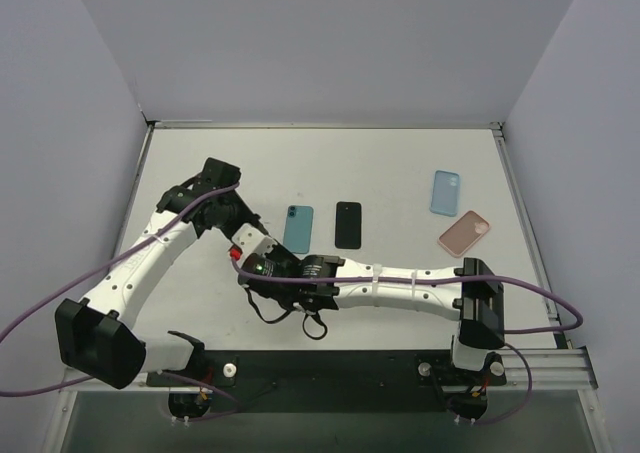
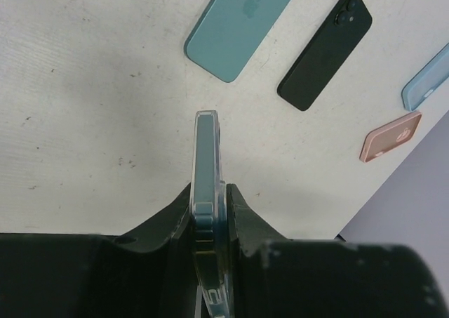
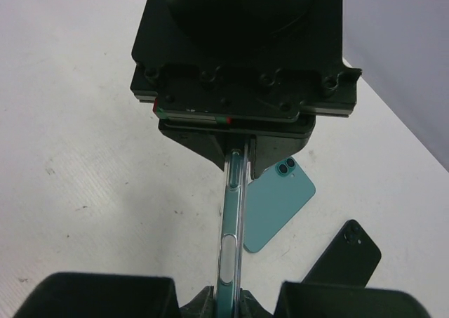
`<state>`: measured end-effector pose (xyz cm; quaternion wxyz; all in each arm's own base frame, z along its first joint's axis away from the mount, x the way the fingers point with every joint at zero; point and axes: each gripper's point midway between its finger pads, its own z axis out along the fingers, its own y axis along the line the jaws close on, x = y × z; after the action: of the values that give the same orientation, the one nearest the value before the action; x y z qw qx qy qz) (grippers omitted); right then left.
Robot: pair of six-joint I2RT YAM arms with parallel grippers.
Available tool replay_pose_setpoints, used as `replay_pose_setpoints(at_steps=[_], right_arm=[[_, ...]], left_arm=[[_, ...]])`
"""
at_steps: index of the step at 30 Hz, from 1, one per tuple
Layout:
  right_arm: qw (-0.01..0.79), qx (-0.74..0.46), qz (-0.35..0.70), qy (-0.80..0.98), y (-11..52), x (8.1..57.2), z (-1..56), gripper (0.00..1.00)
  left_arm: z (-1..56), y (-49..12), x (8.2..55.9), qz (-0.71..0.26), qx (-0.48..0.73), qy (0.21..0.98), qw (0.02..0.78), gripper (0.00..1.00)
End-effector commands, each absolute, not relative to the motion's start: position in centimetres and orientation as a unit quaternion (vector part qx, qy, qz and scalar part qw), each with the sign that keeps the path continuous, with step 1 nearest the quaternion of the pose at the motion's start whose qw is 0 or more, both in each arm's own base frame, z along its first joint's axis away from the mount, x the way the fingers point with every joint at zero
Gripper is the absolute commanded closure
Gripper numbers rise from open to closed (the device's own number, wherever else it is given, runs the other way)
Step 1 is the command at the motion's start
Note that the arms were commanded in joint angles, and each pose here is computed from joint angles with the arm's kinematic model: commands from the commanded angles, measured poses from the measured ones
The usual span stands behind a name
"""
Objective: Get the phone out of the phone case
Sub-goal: Pick up the phone at the center of the board, then remove the phone case from the phone.
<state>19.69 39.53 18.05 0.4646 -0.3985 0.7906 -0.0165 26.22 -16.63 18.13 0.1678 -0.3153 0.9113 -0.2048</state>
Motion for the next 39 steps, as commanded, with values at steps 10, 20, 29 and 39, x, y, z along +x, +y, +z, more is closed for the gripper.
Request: replay_pose_setpoints(at_steps=[10,20,29,39], right_arm=[[0.455,-0.313,-0.003,0.834,34.8,22.9,18.4,1.00],[0.378,-0.164,0.216,0.885,29.8,25.3,17.4,1.00],[0.328,-0.072,0.458,0.823,29.1,24.7,22.5,1.00],[0.300,-0.022,0.607,0.735,29.1,24.0,27.2,1.00]], left_arm=[[24.4,-21.8,27.5,-0.412,-0.191,0.854,0.254,0.06],[29.1,-22.4,27.5,-0.505,-0.145,0.788,0.321,0.04],[27.0,-23.7,27.8,-0.545,-0.123,0.776,0.294,0.03],[25.7,-25.1,27.4,-0.613,-0.125,0.731,0.273,0.02]])
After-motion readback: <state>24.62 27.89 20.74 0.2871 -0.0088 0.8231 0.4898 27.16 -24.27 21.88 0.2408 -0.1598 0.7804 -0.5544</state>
